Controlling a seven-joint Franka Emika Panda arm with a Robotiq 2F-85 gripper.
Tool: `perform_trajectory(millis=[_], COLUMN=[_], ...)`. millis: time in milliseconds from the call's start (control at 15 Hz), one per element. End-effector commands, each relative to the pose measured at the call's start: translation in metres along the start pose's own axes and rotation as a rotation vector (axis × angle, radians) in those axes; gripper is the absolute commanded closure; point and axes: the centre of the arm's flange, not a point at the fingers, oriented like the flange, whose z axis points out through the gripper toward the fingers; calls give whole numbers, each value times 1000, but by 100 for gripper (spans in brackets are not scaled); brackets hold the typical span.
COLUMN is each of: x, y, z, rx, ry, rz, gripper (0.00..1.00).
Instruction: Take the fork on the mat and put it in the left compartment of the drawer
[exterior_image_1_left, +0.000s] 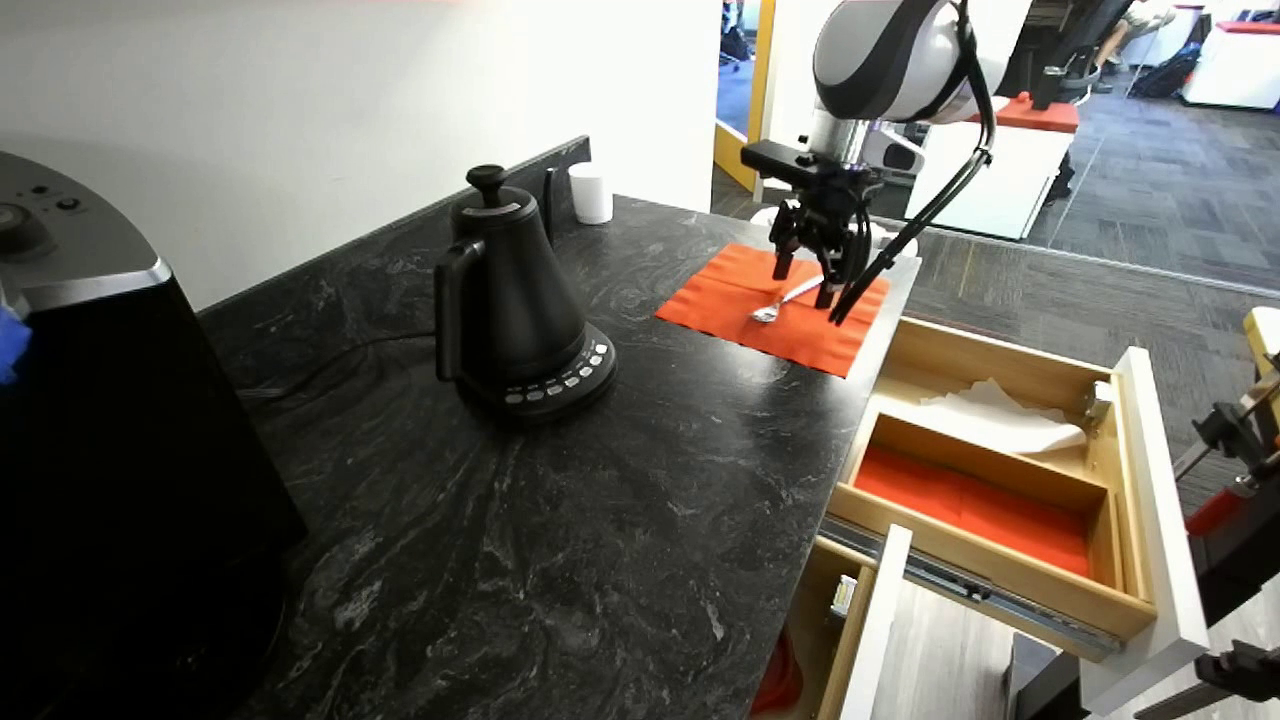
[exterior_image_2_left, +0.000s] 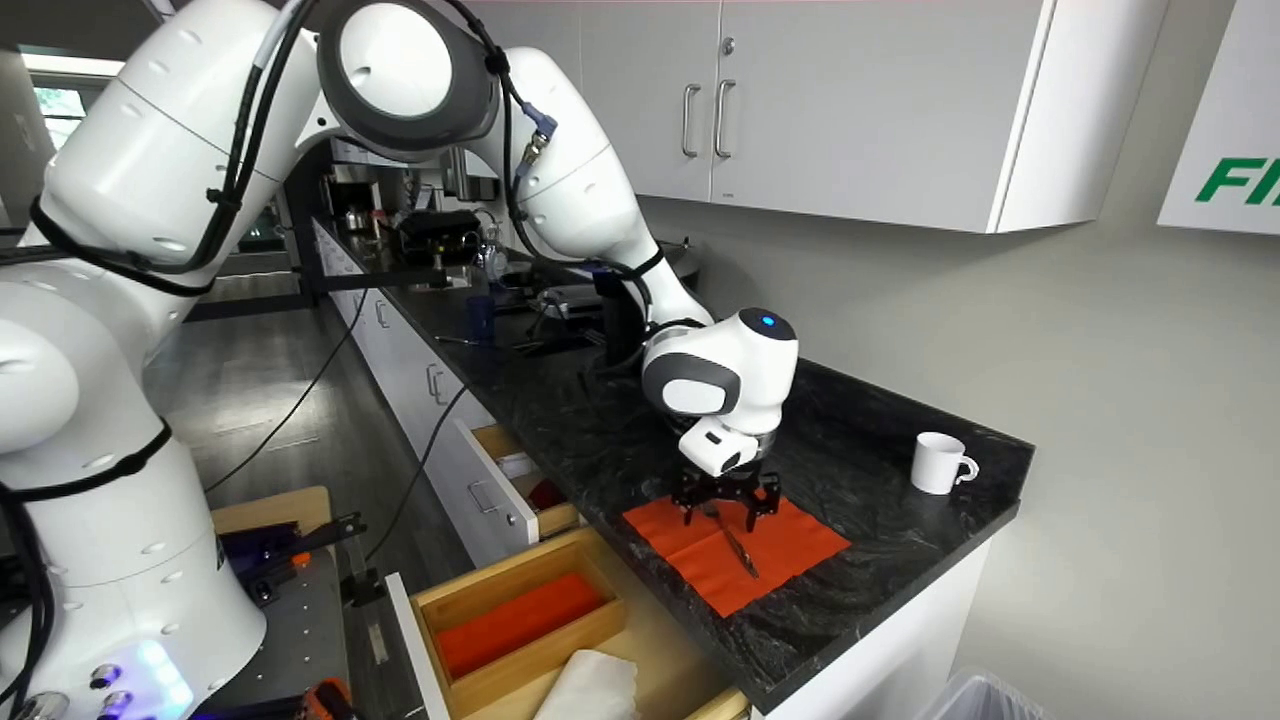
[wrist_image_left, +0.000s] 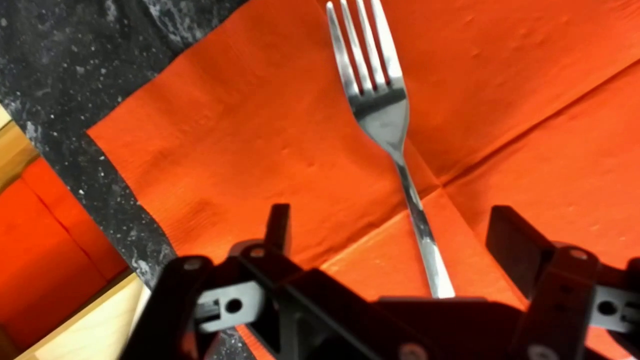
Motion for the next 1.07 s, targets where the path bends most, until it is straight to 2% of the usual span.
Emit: perform_trajectory(millis=[0, 400, 933, 1000], x=[2, 2, 3, 4], y=[-8, -13, -12, -11], z=[1, -7, -3, -2], rx=[9, 32, 22, 23], ry=[-26, 4, -2, -4], rz=[-14, -183, -211, -216], gripper=[0, 0, 0, 25])
